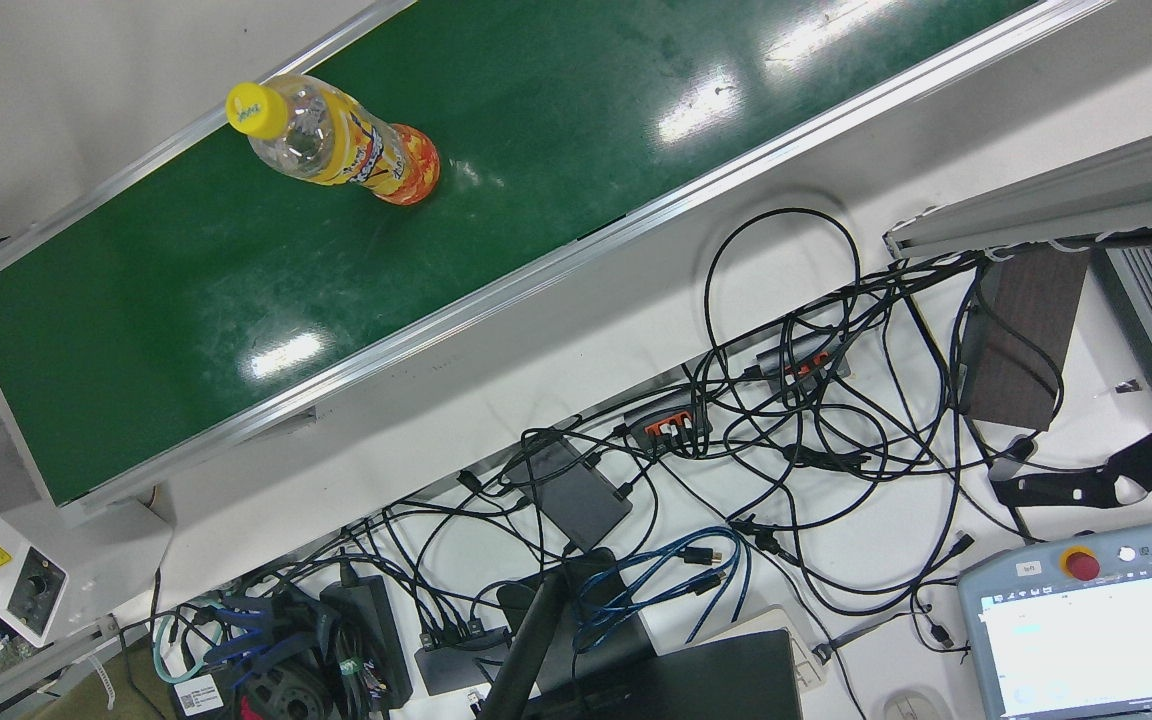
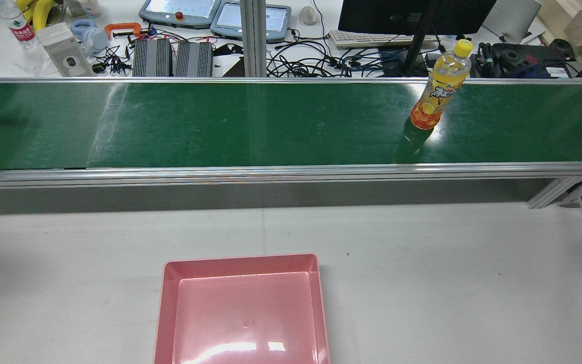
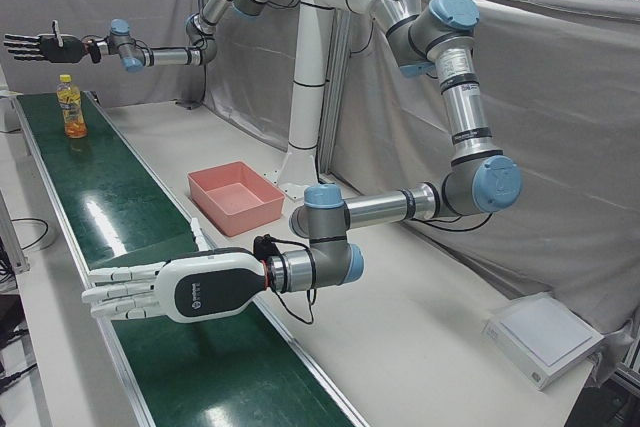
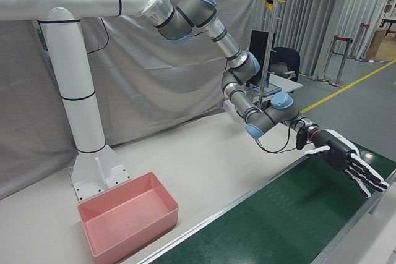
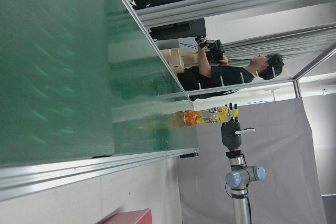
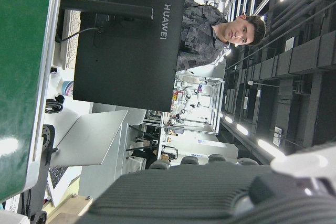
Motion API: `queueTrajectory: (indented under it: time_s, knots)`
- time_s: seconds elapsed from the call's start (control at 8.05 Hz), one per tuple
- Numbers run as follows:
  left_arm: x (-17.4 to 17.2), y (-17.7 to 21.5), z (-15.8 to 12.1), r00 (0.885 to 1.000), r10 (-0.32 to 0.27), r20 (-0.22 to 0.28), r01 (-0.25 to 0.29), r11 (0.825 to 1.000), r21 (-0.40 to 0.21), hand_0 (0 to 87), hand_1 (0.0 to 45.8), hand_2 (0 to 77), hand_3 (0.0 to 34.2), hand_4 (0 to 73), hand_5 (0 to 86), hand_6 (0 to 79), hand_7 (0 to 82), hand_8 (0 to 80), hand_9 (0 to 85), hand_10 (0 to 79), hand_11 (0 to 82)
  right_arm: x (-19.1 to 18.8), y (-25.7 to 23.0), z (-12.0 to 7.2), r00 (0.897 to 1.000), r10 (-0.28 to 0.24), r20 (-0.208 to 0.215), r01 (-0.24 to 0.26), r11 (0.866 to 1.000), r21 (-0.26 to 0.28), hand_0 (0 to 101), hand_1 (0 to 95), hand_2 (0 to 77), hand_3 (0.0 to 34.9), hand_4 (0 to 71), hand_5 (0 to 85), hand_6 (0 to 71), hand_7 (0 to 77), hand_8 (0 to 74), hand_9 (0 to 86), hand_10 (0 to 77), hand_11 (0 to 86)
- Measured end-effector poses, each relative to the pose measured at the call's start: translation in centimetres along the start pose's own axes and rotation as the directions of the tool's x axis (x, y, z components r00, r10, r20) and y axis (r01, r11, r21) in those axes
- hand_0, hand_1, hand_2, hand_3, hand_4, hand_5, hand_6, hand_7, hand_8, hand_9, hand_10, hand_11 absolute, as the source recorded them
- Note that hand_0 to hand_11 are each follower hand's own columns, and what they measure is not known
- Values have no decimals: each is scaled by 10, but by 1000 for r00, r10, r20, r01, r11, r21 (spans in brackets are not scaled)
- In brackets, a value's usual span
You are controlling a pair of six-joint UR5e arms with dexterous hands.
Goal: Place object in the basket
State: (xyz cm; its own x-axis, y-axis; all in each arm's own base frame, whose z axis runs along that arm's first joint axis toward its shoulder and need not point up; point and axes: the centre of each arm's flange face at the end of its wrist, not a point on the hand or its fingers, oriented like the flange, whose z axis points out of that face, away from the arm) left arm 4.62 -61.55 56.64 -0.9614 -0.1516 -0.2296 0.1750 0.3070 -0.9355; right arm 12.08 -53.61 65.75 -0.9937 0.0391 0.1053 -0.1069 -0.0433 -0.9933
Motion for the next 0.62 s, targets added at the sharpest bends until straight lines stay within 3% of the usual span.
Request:
queueTrajectory:
  time_s: [0.62]
  knots:
    - [2,5,1,1000,0,0,0,1000,1,533,164,5,0,44,71,5,5,5,5,60,104,0,0,0,1000,0,0,0,1000,0,3,0,5,3,0,0,0,5,0,0,0,0]
